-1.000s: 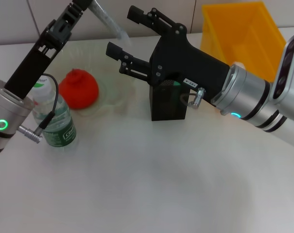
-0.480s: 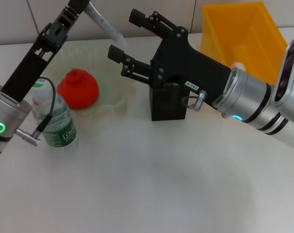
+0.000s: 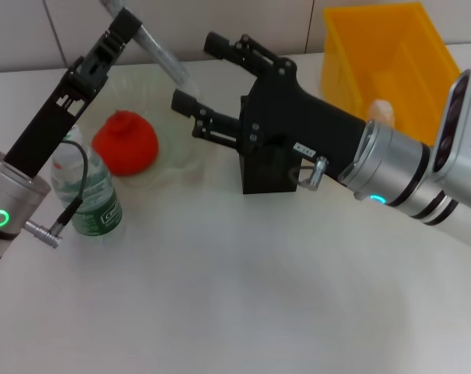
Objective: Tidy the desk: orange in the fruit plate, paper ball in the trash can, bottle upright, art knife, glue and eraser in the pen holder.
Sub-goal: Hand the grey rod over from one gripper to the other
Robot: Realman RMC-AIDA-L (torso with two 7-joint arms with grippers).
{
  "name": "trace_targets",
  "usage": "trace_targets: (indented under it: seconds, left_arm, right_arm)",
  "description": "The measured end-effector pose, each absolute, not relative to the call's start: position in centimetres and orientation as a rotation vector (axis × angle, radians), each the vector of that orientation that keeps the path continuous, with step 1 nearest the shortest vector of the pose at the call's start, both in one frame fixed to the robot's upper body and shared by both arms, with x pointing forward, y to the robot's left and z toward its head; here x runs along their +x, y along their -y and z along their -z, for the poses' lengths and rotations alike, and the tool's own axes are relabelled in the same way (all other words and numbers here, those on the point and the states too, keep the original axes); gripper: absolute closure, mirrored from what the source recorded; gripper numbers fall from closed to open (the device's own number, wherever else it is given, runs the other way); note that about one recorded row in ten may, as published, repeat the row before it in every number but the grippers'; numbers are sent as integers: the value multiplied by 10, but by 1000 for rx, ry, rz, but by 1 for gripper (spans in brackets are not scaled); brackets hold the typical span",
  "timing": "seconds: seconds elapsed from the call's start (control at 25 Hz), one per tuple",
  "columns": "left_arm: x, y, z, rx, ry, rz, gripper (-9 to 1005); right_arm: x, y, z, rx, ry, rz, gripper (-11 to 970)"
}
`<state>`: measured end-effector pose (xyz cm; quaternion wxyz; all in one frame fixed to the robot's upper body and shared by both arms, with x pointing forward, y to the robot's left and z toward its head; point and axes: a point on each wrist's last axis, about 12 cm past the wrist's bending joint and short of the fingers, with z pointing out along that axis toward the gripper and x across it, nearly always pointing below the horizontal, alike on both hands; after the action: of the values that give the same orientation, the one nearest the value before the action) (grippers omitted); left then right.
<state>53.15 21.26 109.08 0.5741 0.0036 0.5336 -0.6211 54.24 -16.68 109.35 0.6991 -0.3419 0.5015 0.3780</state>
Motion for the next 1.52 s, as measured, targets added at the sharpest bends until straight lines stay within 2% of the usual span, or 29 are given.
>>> trace_targets:
  seconds: [0.6,1.0,1.24,1.52]
  left_arm:
    - [528,-209,-1089,-31,-1241,1475,832]
    - [527,-209,-1089,-44,-1239,1495,831]
    - [526,-208,-1088,-57,-1249,1512,830]
    - [526,-208,-1090,-90,-1236,1535,829]
  right_arm:
    - [540,163,-1088,-751,-1145,-846,172]
    - [540,160,-1091,-757,-1130,-852,338]
    - [541,159,-1093,-759,-1121,-854,521]
    - [541,158,-1094,-760,-1118,-852,527]
